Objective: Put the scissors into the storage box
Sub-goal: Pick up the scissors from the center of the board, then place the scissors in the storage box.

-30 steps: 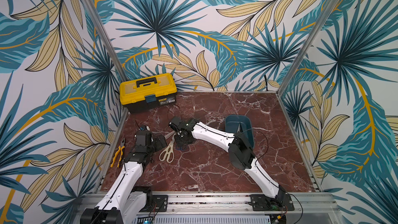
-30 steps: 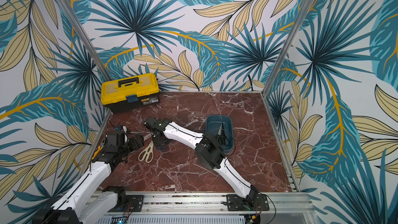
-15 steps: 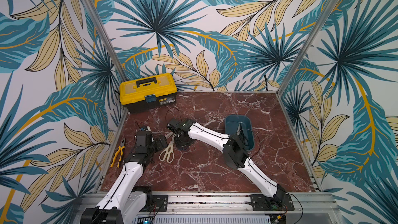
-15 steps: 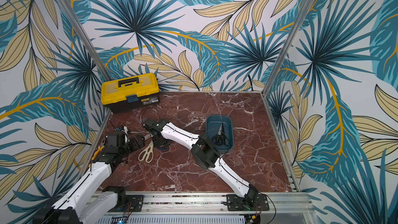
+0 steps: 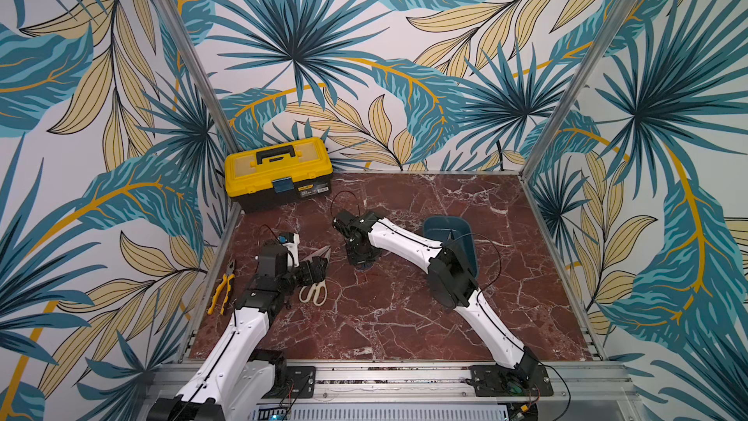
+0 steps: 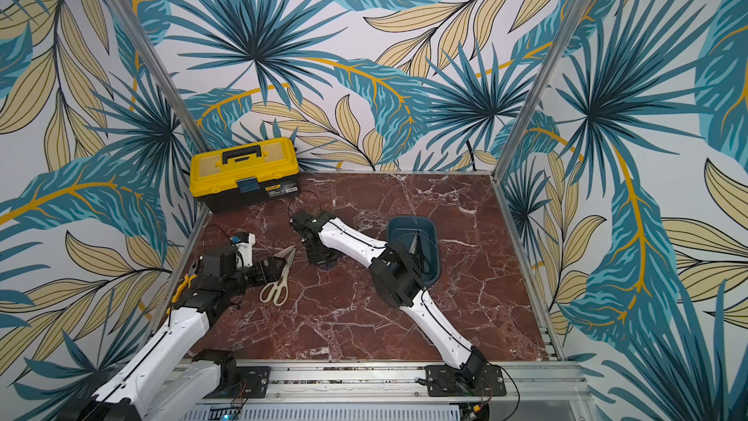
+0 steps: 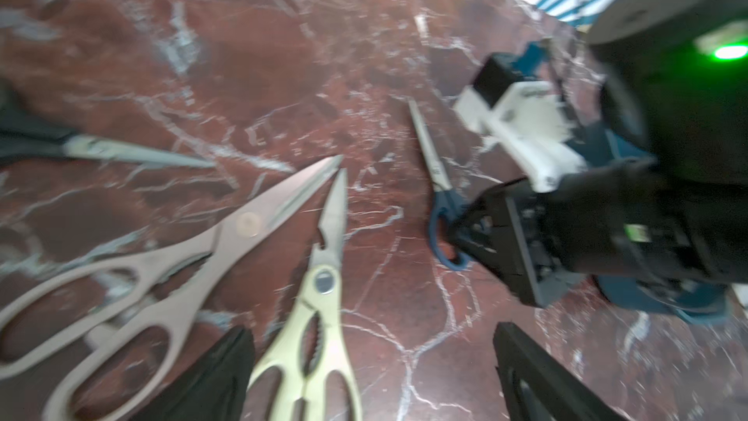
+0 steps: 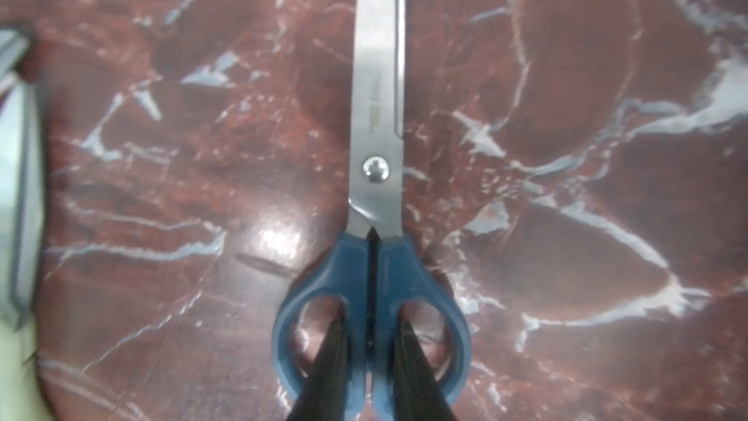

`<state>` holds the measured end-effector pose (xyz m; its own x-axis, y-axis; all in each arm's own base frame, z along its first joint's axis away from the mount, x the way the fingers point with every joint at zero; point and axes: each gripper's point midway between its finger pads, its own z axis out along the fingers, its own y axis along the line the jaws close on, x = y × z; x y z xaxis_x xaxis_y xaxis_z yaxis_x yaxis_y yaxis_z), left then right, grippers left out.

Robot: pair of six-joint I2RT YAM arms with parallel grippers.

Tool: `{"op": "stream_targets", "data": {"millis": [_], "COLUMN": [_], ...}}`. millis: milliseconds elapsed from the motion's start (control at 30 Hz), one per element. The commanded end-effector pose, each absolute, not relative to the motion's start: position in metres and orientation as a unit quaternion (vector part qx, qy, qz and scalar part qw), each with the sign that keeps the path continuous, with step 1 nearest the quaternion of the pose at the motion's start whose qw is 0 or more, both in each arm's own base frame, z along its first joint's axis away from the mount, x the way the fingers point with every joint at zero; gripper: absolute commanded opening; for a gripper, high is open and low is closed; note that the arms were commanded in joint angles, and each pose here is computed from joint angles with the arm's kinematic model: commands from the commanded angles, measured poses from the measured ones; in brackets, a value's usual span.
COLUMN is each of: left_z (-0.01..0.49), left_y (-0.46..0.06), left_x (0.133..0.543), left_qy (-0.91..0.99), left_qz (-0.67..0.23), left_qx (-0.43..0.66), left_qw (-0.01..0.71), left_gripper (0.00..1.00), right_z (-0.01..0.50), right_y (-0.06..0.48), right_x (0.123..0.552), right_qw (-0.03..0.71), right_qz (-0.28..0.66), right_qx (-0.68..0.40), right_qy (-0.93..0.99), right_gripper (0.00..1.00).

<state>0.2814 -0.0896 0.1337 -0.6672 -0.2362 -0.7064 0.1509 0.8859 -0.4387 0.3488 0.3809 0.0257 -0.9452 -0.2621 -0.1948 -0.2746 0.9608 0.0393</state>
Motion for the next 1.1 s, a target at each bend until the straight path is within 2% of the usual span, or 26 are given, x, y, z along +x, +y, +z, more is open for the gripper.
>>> {"op": "stream_targets", "data": {"millis": [0,233,333,500,600,733,900,1067], "left_z": [0.188,0.231,0.244,0.260,0.267,0.275,0.268,0.255], "left_y": [-0.118,-0.159,-0.181,-0.230,-0.263,-0.301,-0.340,-0.345], "left_x": [0.284,0.270,0.267,0.262,0.254,0.243,0.230,0.235], "left_qy": [0.830,0.772,0.747,0.738,0.730,0.705,0.688,0.697], "left_qz": [-0.286,-0.317,-0.339,-0.352,-0.354,-0.389,-0.401,-0.397], "left_qx": [0.059,0.157,0.187,0.238,0.282,0.326,0.380,0.375], "left_qw": [0.476,0.528,0.540,0.525,0.512,0.495,0.469,0.464], "left_gripper": [0.97,0.98,0.98,0.96,0.96,0.96,0.96,0.96], "right_z": [0.069,0.136,0.160,0.181,0.169,0.131,0.097,0.080], "right_y": [0.395,0.357,0.326,0.234,0.169,0.122,0.105,0.110], "right_x": [0.344,0.337,0.343,0.348,0.346,0.337,0.330,0.339], "right_qw": [0.133,0.187,0.203,0.241,0.232,0.171,0.127,0.114], "right_qz": [0.124,0.150,0.162,0.098,0.029,0.000,-0.034,-0.037], "right_qx": [-0.149,-0.154,-0.125,-0.030,0.022,0.060,0.060,0.048], "right_qy": [0.972,0.959,0.958,0.965,0.972,0.983,0.989,0.992], "right_gripper": [0.00,0.00,0.00,0.00,0.00,0.00,0.00,0.00]}}
